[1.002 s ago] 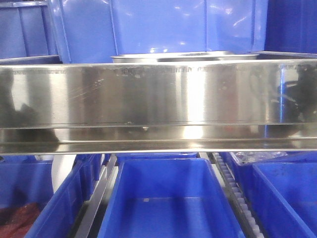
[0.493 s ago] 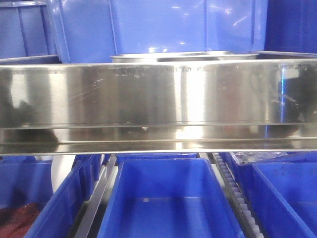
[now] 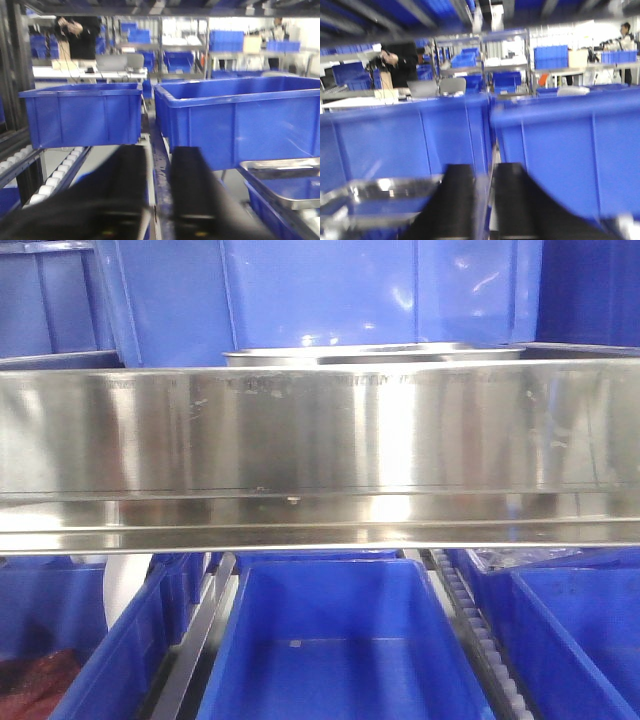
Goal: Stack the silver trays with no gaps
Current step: 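Reach both grippers toward the small silver tray on the upper shelf, then close both grippers on opposite rims of the small silver tray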
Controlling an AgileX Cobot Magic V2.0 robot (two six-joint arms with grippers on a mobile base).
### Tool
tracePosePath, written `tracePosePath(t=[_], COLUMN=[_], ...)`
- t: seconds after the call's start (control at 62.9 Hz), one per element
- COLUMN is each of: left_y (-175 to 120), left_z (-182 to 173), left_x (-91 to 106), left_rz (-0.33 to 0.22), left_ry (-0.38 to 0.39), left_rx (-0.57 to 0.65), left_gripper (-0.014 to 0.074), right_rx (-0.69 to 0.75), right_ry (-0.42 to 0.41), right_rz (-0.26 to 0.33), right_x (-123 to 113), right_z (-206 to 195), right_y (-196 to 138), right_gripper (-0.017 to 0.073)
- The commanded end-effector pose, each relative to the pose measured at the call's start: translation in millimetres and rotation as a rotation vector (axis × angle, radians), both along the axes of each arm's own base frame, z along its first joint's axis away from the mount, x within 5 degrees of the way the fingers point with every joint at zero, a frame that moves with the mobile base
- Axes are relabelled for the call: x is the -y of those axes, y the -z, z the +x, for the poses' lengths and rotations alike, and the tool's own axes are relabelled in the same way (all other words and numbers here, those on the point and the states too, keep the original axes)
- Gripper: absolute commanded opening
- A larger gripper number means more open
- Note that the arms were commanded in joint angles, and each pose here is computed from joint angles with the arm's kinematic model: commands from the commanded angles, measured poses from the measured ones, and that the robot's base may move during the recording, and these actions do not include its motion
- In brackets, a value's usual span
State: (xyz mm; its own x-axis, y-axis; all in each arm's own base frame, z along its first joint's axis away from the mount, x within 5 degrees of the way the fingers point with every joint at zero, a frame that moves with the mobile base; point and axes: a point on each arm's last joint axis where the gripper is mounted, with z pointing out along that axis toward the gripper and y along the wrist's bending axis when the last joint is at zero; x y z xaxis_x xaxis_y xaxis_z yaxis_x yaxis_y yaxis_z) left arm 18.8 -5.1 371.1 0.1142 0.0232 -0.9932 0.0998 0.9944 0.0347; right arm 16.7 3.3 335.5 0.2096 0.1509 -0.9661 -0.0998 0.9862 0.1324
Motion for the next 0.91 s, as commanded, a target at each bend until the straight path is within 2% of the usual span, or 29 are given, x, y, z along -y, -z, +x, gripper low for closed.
tracePosePath(t=[0.0,0.08,0.143,0.207,0.318,0.477,0.605,0.668,0.748,0.827,0.891], left_y=[-31,-40,-49,-57,-66,-70,-75,-78,-82,-86,-82], left_z=[10,26,38,48,62,94,122,140,166,199,222], left_x=[1.1,2.6,5.8,13.2,30.6,75.5,124.0,146.3,167.0,182.8,190.0], left_rz=[-0.008,0.001,0.051,0.109,0.152,0.2,0.247,0.226,0.145,0.083,0.093], left_ry=[0.011,0.015,0.052,0.136,0.303,0.558,0.701,0.721,0.7,0.619,0.537], left_rx=[-0.006,-0.083,-0.104,-0.095,-0.119,-0.257,-0.327,-0.374,-0.477,-0.624,-0.733], left_gripper=[0.0298,0.0412,0.0447,0.0444,0.0444,0.0444,0.0444,0.0444,0.0443,0.0443,0.0443], right_rx=[0.044,0.006,-0.046,-0.089,-0.154,-0.236,-0.325,-0.38,-0.489,-0.653,-0.754], right_ry=[0.005,0.013,0.029,0.025,-0.014,-0.137,-0.257,-0.3,-0.321,-0.32,-0.31], right_rz=[-0.002,-0.026,-0.078,-0.078,-0.071,-0.093,-0.126,-0.145,-0.16,-0.138,-0.12], right_x=[0,0,0,-1,-5,-19,-42,-55,-67,-78,-83], right_z=[4,17,33,47,65,91,122,138,163,194,213], right_y=[-32,-42,-44,-48,-58,-84,-103,-111,-116,-117,-118], right_gripper=[0.0501,0.0631,0.0622,0.0622,0.0622,0.0622,0.0622,0.0622,0.0622,0.0622,0.0622])
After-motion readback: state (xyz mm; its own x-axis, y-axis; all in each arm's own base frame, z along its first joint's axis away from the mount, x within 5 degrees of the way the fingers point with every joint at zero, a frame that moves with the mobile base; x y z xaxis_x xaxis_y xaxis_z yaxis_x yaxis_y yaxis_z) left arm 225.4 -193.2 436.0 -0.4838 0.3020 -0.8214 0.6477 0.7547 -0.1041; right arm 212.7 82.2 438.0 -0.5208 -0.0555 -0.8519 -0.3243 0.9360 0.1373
